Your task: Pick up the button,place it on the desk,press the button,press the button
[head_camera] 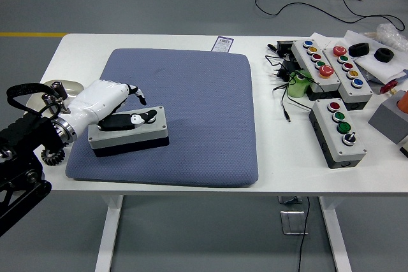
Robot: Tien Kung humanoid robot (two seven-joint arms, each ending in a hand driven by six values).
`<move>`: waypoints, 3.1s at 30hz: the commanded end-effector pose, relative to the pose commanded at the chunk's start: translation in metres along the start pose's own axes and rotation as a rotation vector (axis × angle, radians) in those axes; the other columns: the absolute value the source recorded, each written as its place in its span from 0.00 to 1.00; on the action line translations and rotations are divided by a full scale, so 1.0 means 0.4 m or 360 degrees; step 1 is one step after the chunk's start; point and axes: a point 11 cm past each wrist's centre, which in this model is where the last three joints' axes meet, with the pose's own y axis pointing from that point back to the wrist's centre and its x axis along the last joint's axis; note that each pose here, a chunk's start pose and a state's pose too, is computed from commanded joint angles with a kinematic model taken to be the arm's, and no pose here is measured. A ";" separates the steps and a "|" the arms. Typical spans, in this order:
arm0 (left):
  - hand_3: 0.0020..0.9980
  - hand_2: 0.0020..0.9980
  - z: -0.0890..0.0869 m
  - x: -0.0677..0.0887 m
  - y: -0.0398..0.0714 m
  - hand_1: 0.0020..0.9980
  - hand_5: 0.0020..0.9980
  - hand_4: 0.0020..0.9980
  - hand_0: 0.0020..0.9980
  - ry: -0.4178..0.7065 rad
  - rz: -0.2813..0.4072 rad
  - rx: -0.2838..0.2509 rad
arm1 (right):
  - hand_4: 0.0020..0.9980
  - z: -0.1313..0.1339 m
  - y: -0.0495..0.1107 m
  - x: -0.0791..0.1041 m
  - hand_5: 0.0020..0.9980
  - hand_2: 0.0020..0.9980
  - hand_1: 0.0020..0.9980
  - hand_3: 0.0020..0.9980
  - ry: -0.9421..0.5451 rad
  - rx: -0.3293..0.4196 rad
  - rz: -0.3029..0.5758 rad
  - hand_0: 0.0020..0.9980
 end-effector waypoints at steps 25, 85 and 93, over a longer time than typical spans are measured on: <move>0.57 0.00 -0.016 -0.083 -0.023 0.00 1.00 0.74 0.00 -0.0074 -0.0245 0.0085 | 0.31 0.003 0.000 -0.005 0.17 0.68 0.66 0.62 0.0001 -0.0005 -0.0007 0.67; 0.83 0.81 -0.288 -0.027 0.063 0.77 1.00 0.71 0.72 0.2450 0.0644 0.0318 | 0.31 -0.002 0.001 -0.004 0.17 0.68 0.66 0.62 0.0001 0.0006 -0.0005 0.67; 0.81 0.80 -0.280 -0.030 0.059 0.77 1.00 0.71 0.73 0.2437 0.0612 0.0301 | 0.31 -0.001 0.001 -0.004 0.17 0.68 0.66 0.62 -0.0010 0.0002 -0.0006 0.67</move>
